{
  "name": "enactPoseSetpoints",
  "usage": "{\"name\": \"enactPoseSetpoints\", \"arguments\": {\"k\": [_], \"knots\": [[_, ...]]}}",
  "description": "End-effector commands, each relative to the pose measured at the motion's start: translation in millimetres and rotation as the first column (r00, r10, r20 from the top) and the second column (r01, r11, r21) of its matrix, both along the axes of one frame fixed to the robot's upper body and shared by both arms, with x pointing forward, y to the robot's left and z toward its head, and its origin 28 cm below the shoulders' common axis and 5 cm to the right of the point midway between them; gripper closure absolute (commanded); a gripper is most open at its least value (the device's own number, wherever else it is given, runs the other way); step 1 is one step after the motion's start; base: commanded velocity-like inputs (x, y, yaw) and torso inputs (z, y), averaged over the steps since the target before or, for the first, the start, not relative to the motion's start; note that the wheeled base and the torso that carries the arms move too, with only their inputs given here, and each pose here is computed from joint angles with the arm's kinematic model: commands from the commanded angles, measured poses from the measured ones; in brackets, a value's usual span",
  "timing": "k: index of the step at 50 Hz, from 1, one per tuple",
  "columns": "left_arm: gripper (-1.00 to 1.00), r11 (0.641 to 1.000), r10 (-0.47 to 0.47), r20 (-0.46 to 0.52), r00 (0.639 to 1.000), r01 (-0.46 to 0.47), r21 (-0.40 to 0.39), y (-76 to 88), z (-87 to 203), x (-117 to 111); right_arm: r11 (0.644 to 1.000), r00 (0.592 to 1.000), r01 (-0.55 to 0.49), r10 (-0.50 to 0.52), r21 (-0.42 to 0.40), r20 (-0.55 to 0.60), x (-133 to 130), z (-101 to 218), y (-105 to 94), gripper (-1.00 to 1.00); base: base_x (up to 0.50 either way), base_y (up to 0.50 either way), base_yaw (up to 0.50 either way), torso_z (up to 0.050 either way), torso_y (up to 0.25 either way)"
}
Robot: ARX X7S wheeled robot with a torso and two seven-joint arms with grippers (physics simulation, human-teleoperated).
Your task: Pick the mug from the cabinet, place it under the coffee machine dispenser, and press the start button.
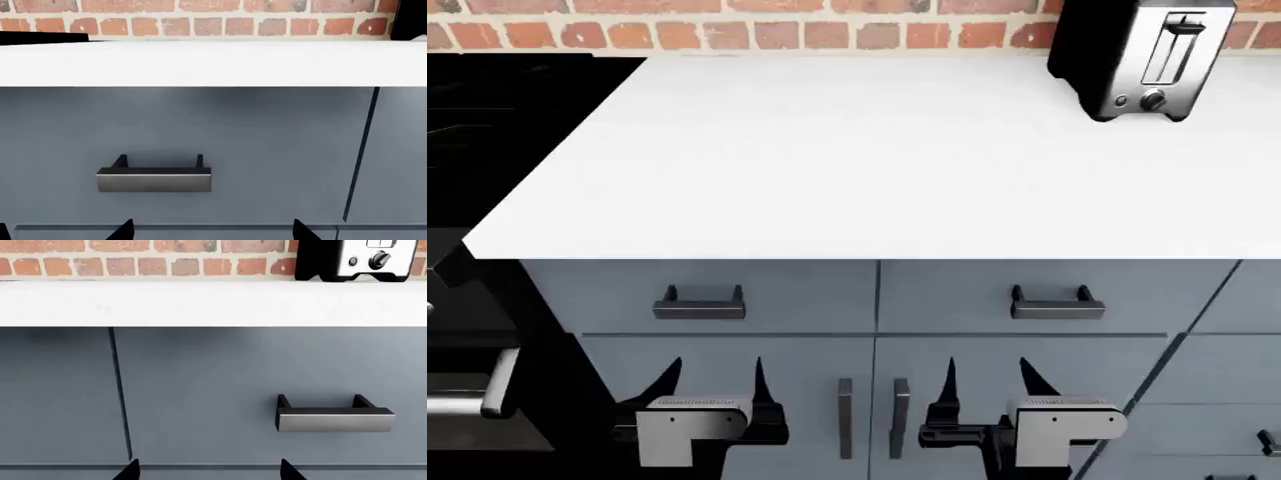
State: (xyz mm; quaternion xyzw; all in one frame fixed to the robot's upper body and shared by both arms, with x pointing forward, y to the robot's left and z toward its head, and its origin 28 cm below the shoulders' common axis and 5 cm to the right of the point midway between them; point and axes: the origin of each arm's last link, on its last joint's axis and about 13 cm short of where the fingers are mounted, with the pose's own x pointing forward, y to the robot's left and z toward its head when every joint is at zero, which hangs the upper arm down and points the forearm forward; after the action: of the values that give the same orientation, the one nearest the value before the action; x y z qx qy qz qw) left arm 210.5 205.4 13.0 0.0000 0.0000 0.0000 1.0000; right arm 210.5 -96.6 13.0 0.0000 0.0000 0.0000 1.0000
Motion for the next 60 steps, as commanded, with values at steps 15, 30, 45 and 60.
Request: {"name": "enactPoseSetpoints", "arguments": {"k": [15,30,45,60], "knots": [[-1.00,0.999,-0.045,0.024,0.999,0.046,-0.016,-2.7,6.8,-7.1,1.000,1.000,0.022,-0.022,-0.017,0.014,-0.9,3.1,-1.3,-1.00,0.00,0.00,0.00,0.050,0.018],[-1.00,0.999,-0.045,0.024,0.999,0.045,-0.030,-1.6,7.2,-8.9,1.000,1.000,0.008,-0.008,0.002,-0.001,-2.2,-0.2,0.2,-1.00,0.00,0.00,0.00,0.050,0.025],[-1.00,0.999,-0.045,0.009,0.999,0.045,0.000,-3.5,0.3,-9.3,0.996,1.000,0.013,-0.015,-0.090,-0.018,-1.8,-3.0,1.9,-1.00,0.00,0.25,0.00,0.026,0.014],[-1.00,0.999,-0.052,0.003,0.999,0.052,-0.013,-3.5,0.8,-9.5,0.983,0.999,0.030,-0.034,-0.181,-0.018,-0.9,-2.4,2.9,-1.00,0.00,0.50,0.00,0.000,0.000]]}}
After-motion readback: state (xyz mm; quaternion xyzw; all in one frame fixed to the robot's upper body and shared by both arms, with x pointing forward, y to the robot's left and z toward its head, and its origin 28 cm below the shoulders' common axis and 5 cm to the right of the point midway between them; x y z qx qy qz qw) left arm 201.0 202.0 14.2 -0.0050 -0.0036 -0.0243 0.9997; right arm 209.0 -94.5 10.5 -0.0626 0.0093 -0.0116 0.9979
